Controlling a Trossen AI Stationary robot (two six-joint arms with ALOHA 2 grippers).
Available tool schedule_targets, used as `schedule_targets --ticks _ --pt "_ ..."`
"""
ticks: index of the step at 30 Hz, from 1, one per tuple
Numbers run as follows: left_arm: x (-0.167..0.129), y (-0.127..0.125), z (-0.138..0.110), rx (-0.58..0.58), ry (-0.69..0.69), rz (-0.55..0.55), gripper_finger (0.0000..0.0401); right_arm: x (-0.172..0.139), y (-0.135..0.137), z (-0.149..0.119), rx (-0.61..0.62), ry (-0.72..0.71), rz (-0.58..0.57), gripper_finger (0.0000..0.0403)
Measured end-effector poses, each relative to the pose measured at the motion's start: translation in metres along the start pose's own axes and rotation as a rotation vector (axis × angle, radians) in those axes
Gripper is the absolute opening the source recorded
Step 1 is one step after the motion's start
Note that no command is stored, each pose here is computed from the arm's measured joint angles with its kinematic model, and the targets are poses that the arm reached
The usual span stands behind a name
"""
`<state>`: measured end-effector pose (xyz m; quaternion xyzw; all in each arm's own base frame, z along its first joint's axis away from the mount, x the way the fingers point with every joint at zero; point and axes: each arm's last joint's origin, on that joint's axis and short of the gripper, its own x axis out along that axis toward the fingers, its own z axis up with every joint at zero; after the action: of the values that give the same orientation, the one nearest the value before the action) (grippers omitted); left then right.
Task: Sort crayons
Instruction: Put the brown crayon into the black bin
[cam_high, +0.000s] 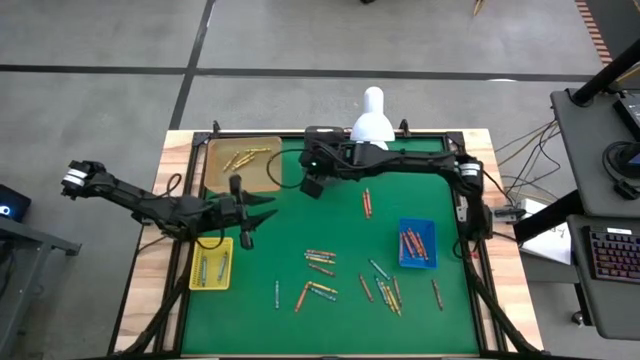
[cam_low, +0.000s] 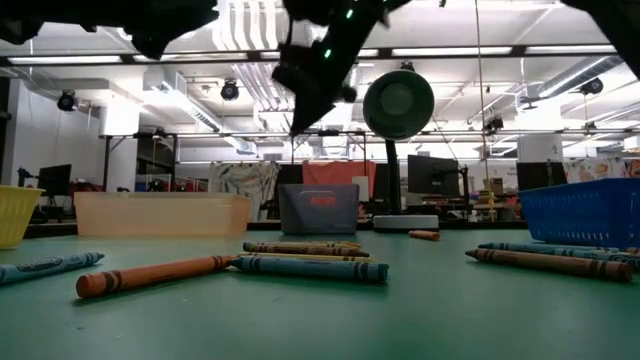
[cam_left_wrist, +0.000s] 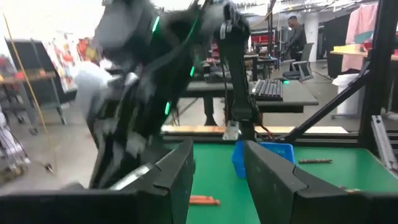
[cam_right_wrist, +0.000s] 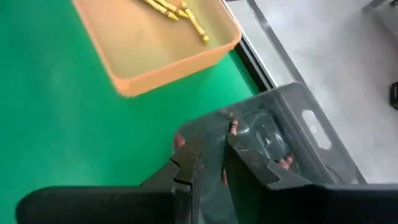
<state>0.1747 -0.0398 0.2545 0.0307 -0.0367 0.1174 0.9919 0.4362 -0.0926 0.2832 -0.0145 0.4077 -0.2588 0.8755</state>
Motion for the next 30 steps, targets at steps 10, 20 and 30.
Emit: schedule_targets --ticks 10,20,30 --pt "0.005 -0.005 -0.013 -0.124 0.084 -0.002 0.0125 -0.091 0.024 -0.013 -0.095 0.072 0.084 0.0059" --pt "0.011 -0.011 -0.023 -0.205 0.139 -0.031 0.0125 -0.16 0.061 -0.055 -0.136 0.098 0.19 0.0059" --pt "0.034 -0.015 -0.005 -0.013 0.252 0.008 0.0118 -0.197 0.095 -0.091 -0.192 0.09 0.288 0.0059"
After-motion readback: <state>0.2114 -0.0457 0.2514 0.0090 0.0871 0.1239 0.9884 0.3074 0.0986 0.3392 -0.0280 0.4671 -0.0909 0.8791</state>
